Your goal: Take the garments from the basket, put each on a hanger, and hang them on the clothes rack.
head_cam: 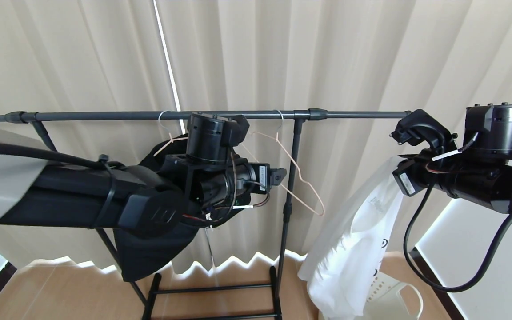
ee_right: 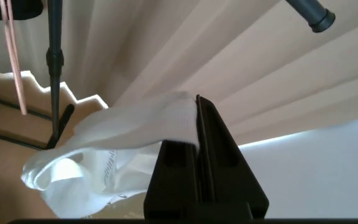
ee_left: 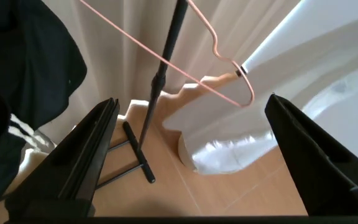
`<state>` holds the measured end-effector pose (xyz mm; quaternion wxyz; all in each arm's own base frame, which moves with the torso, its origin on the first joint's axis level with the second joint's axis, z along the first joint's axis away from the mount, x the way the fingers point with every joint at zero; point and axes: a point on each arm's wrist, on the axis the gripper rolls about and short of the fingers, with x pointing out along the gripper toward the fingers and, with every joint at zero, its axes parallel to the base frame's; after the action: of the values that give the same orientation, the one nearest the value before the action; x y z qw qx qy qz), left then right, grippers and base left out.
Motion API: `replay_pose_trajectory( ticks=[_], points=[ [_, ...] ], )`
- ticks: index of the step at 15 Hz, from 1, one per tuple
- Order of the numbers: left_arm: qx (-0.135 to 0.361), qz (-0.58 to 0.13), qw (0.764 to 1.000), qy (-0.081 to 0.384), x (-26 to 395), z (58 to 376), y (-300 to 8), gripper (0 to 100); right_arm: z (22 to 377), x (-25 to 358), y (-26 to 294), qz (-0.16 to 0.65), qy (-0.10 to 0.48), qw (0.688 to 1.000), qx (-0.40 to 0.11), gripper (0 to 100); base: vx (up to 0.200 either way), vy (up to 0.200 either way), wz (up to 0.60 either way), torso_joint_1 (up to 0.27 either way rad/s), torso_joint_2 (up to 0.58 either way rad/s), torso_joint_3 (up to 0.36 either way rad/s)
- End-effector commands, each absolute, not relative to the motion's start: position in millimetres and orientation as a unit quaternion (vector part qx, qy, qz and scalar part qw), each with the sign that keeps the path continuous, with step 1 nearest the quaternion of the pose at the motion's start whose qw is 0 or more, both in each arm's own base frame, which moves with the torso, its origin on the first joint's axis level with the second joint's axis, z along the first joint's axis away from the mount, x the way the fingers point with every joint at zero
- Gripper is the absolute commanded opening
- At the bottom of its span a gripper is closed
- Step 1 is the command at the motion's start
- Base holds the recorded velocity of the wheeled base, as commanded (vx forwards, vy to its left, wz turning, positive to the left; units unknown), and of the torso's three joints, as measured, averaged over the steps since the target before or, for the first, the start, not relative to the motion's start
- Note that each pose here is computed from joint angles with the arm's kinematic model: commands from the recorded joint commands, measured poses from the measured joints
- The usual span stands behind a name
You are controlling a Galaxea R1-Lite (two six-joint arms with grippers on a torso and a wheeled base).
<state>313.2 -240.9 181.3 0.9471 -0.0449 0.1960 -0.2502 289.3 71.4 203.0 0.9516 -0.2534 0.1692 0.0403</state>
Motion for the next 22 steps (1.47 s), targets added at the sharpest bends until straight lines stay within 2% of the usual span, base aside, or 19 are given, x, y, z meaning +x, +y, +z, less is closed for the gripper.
replay_pose_trajectory(
  ticks=[1, 7, 11, 16, 22],
  points=[
    [-0.040, -0.245, 0.946, 0.209, 338.0, 157.4, -258.3, 100, 202.8, 289.9, 72.0, 0.041, 0.169, 0.951, -0.255, 0, 0.000, 0.000, 0.00, 0.000, 0.00, 0.000],
    [-0.033, -0.252, 0.947, 0.198, 339.4, 157.1, -265.1, 100, 204.9, 290.6, 72.2, 0.040, 0.166, 0.952, -0.254, 0, 0.000, 0.000, 0.00, 0.000, 0.00, 0.000],
    [-0.032, -0.243, 0.950, 0.195, 338.5, 158.5, -263.9, 100, 205.4, 289.4, 71.8, 0.040, 0.165, 0.952, -0.254, 0, 0.050, -0.200, 0.00, 0.000, 0.00, 0.004],
    [-0.035, -0.238, 0.952, 0.190, 341.7, 160.0, -262.1, 100, 205.0, 289.3, 71.8, 0.040, 0.166, 0.952, -0.254, 0, 0.000, 0.000, 0.00, 0.000, 0.00, 0.000],
    [-0.036, -0.175, 0.969, 0.170, 365.1, 152.5, -268.1, 100, 204.1, 289.9, 72.0, 0.040, 0.167, 0.952, -0.254, 0, 0.000, 0.000, 0.00, 0.000, 0.00, 0.000]
  ],
)
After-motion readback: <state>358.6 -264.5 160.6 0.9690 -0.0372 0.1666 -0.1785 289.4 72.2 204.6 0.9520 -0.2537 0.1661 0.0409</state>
